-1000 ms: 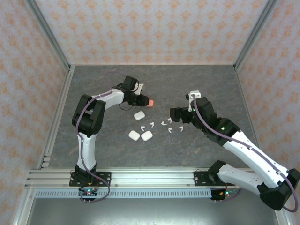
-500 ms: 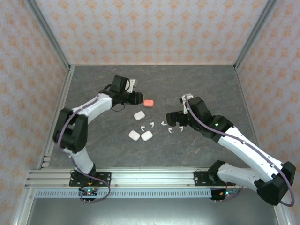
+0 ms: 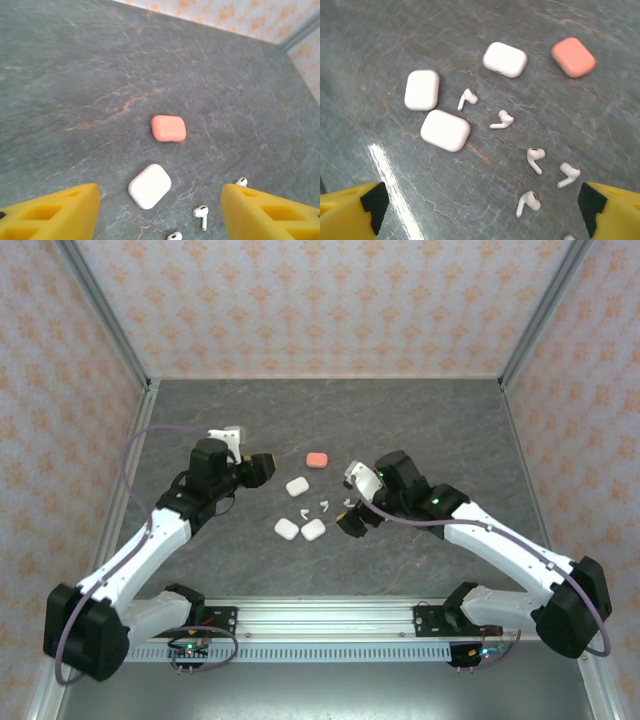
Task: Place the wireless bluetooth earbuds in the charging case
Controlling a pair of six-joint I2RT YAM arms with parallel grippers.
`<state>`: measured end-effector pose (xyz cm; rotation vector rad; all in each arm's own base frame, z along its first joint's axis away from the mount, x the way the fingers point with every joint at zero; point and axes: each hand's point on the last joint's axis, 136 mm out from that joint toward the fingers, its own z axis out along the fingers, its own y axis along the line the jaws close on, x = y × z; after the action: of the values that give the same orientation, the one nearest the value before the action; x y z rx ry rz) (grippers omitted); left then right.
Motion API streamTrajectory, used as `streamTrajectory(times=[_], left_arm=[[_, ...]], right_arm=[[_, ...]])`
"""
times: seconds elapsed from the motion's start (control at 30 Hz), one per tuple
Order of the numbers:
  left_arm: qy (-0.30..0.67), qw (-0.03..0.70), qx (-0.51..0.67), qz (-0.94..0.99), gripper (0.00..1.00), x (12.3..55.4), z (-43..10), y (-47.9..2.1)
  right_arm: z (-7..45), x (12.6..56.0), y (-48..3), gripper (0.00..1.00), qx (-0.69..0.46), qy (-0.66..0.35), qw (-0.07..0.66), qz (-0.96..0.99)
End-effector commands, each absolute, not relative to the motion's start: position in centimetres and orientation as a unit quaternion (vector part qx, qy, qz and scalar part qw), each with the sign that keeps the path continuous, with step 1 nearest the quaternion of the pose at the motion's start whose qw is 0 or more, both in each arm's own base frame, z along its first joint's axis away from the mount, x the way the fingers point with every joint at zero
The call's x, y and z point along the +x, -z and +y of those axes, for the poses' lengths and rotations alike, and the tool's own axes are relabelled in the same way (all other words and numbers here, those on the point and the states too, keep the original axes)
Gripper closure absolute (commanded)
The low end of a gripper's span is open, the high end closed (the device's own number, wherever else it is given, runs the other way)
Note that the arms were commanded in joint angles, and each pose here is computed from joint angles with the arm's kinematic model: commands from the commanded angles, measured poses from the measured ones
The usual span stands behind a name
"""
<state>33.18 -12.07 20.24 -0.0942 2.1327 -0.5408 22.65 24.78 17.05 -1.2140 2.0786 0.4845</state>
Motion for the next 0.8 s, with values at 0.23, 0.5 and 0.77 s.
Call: streamTrajectory(times=[0.23, 0.5, 0.77], left_arm=[[0.108, 0.478, -0.124, 0.863, 0.28, 29.2, -5.7, -19.0], [0.075, 0.487, -0.141, 0.859, 0.20, 27.6, -3.8, -18.3], [0.063, 0.494, -0.149, 0.854, 0.17, 27.1, -3.1, -18.3]], right_arm=[[29.2, 23.3, -11.8, 0.01, -0.652, -0.108, 0.306, 0.686], [31.0, 24.3, -8.1, 0.04, -0.700, -0.072, 0.263, 0.660], [32.4, 24.7, -5.2, 0.17, -0.727, -0.054, 0.225, 0.647]])
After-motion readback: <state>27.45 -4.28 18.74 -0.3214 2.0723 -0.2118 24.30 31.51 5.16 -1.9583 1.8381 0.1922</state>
